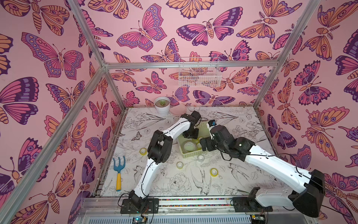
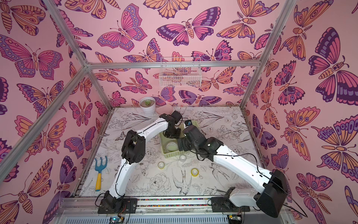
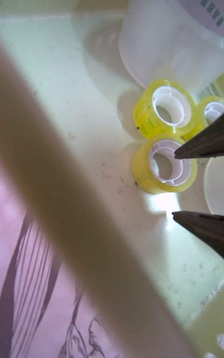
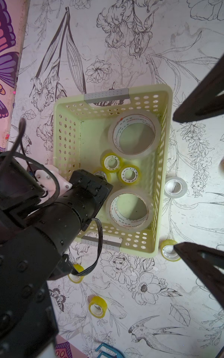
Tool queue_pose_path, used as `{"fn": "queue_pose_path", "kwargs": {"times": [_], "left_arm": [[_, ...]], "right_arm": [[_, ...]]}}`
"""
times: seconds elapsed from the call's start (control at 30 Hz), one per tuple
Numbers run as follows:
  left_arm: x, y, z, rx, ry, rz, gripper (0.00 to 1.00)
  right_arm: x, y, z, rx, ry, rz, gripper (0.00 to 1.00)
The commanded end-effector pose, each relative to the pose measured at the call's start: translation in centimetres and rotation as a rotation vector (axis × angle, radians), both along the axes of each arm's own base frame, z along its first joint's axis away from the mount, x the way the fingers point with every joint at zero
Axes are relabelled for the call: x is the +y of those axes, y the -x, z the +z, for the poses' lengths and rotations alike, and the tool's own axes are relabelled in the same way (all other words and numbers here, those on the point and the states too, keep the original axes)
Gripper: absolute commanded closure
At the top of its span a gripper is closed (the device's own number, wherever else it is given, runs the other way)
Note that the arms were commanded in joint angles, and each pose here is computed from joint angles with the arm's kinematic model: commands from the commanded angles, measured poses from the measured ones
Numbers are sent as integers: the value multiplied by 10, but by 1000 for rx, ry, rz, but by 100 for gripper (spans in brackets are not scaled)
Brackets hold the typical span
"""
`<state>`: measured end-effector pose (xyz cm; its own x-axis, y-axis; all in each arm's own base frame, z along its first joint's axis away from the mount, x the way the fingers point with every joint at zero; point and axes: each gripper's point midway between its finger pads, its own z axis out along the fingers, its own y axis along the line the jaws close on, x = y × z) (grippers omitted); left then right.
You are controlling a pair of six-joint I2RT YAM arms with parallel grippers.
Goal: Put the transparent tape into the storage box
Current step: Place the tape in the storage box.
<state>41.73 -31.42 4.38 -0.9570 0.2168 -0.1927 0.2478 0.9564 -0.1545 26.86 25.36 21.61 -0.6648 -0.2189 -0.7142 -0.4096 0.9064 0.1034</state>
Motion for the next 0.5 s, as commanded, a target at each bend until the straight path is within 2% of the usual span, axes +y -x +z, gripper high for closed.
{"fn": "queue_pose_path", "kwargs": {"times": [0.0, 0.27, 0.37, 0.43, 0.47], "left_arm": [[9, -7, 53, -85, 26, 19, 46], [41, -14, 95, -163, 25, 93, 39], [60, -13, 106, -176, 21, 140, 33], [75, -11, 112, -180, 15, 175, 24], [82, -10, 114, -182, 11, 189, 24]], "right_arm": [[3, -2, 3, 2, -9, 3, 1], [15, -2, 7, 2, -39, 50, 1], [25, 0, 9, 8, -60, 100, 1], [34, 1, 10, 14, -80, 133, 1], [37, 1, 10, 19, -86, 147, 1]]}}
